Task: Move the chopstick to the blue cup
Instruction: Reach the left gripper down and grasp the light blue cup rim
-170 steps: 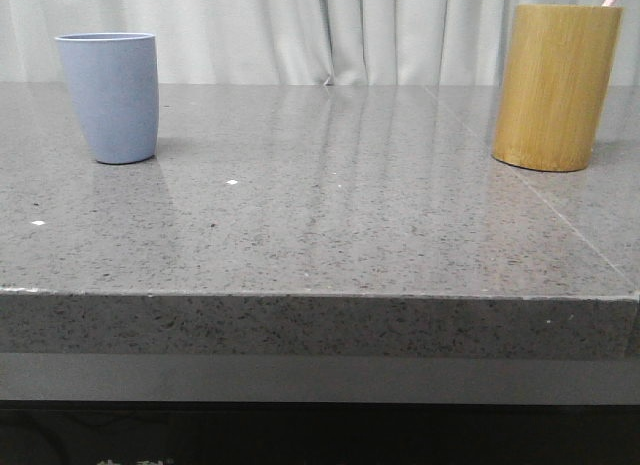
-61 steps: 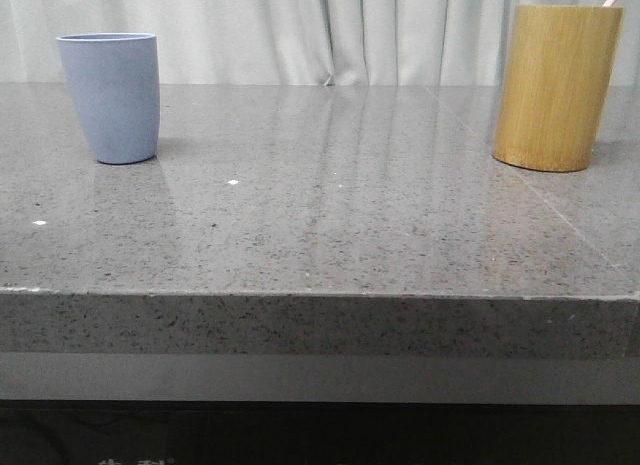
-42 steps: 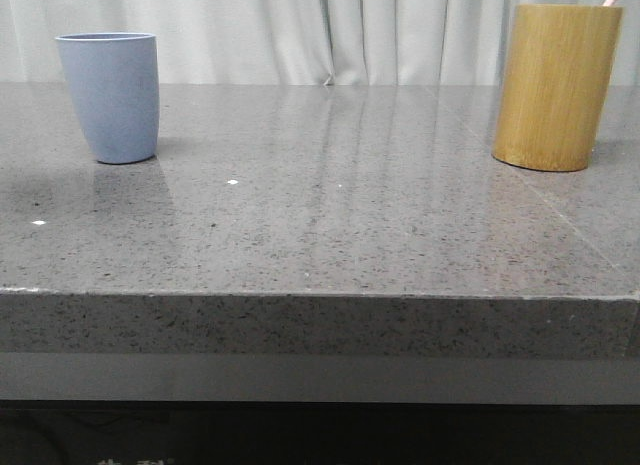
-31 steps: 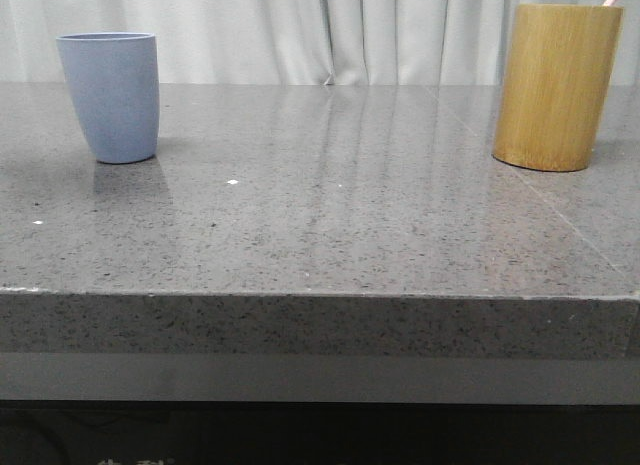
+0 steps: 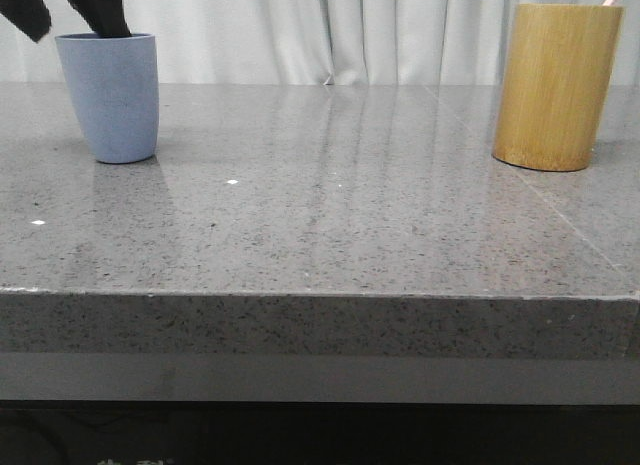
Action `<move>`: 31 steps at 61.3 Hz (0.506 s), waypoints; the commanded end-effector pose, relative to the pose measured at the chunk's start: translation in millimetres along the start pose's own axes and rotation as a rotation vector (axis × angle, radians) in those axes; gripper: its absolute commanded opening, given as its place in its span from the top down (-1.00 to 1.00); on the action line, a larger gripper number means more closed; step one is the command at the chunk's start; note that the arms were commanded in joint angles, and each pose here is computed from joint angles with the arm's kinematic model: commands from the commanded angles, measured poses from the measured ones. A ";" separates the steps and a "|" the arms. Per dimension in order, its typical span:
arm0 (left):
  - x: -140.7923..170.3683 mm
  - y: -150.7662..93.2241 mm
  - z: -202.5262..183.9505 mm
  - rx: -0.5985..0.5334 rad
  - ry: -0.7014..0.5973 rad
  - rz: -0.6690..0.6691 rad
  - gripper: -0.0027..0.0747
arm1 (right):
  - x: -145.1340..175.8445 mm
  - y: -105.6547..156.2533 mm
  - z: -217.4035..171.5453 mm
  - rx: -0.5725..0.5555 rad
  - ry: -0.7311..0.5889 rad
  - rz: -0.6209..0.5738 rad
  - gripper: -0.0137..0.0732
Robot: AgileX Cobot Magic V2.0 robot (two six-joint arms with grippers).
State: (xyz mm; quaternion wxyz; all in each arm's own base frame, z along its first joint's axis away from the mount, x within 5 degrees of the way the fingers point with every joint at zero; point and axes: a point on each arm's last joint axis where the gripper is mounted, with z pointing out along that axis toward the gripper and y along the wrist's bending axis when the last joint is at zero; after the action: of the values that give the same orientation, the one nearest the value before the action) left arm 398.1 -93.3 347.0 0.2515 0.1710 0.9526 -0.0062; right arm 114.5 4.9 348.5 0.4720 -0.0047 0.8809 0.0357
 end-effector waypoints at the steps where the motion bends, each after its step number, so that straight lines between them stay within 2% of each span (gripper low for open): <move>1: -11.3 -0.6 -21.0 -0.010 -0.091 -0.013 -0.48 | -13.1 0.3 -4.6 0.000 -0.080 -0.004 -0.75; 6: -14.1 -0.4 -12.7 -0.009 -0.084 -0.020 -0.40 | -13.1 0.3 -4.6 0.000 -0.080 -0.004 -0.75; 9: -14.5 -0.4 -10.4 -0.008 -0.082 -0.019 -0.29 | -13.1 0.3 -4.6 0.000 -0.080 -0.004 -0.75; 23: -15.6 -0.3 -8.5 -0.009 -0.089 -0.019 0.44 | -13.1 0.3 -4.6 0.000 -0.080 -0.004 -0.75; 31: -15.6 -0.3 -8.5 -0.009 -0.089 -0.019 0.73 | -13.1 0.3 -4.6 0.000 -0.080 -0.004 -0.75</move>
State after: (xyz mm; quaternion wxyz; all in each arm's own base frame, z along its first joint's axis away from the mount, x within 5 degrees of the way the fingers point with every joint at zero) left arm 414.9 -96.9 326.4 0.2312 0.1663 0.9586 -0.0044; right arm 114.5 4.9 348.5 0.4720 -0.0055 0.8809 0.0353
